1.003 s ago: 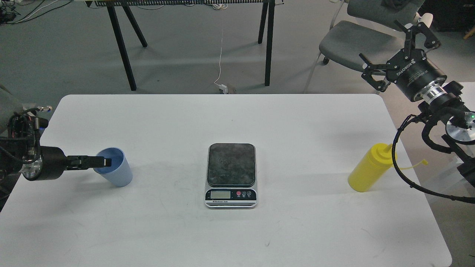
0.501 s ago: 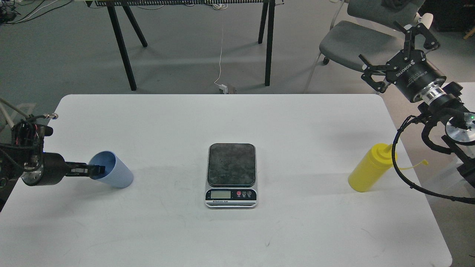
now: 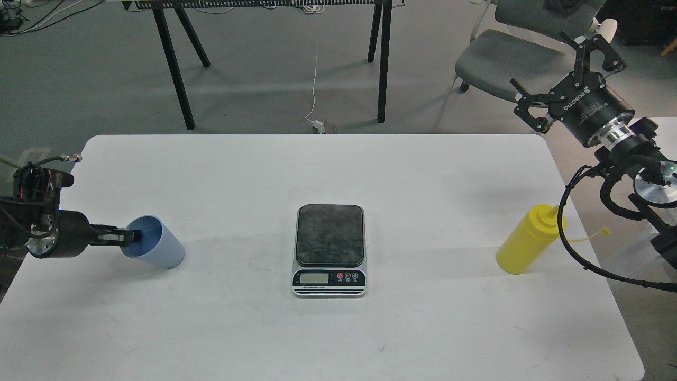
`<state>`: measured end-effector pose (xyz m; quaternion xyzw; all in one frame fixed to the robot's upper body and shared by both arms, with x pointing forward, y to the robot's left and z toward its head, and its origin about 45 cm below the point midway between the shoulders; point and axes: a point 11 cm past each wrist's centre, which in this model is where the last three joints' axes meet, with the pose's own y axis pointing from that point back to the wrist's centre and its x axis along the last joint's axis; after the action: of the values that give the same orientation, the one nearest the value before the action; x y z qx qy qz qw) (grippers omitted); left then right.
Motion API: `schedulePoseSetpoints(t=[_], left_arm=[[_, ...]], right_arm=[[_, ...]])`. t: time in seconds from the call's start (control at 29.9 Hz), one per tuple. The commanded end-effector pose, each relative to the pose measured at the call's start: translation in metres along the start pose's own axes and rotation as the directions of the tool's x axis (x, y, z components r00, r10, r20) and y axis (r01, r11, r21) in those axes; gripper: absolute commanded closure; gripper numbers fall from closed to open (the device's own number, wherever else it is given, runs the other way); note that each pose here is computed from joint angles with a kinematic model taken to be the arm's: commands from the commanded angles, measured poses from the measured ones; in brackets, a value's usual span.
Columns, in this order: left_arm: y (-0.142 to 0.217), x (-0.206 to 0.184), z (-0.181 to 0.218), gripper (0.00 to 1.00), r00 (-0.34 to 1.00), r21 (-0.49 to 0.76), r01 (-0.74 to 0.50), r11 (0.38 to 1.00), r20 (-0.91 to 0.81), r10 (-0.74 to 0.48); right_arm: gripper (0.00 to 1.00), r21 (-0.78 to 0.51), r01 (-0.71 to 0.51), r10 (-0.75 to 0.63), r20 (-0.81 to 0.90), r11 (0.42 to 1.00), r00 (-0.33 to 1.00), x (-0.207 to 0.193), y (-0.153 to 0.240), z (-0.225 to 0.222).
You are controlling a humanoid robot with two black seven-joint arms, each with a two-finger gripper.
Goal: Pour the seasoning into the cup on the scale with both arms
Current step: 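Lift the blue cup with the left gripper and carry it over the scale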
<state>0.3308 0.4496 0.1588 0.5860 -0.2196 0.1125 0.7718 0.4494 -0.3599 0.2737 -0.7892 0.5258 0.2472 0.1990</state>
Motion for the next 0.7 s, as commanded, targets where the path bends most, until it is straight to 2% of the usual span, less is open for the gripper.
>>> schedulePoseSetpoints(t=[0.0,0.1,0.37,0.5,0.67], left_arm=[[0.004,0.011,0.004,1.00,1.000,-0.007,-0.004,1.000,0.006,0.004],[0.012,0.034,0.014,1.00,0.999,-0.023,-0.025,0.999,0.019,0.026],[0.051,0.136,0.084,0.99,0.956,-0.148,-0.201,0.968,0.187,0.227],[0.060,0.151,0.137,0.99,0.920,-0.261,-0.193,0.946,0.288,0.267],[0.066,0.149,0.190,0.98,0.871,-0.362,-0.140,0.922,0.397,0.288]], right_arm=[[0.00,0.002,0.000,0.000,-0.001,1.000,1.000,0.000,0.000,-0.001],[0.00,0.004,-0.001,0.001,-0.001,1.000,1.000,0.000,0.000,-0.002],[0.00,0.006,-0.006,0.006,-0.003,1.000,1.000,0.002,0.001,-0.003],[0.00,0.014,-0.012,0.012,-0.006,1.000,1.000,0.004,0.003,-0.007],[0.01,0.082,-0.025,0.025,-0.001,0.996,1.000,0.008,0.006,-0.027]])
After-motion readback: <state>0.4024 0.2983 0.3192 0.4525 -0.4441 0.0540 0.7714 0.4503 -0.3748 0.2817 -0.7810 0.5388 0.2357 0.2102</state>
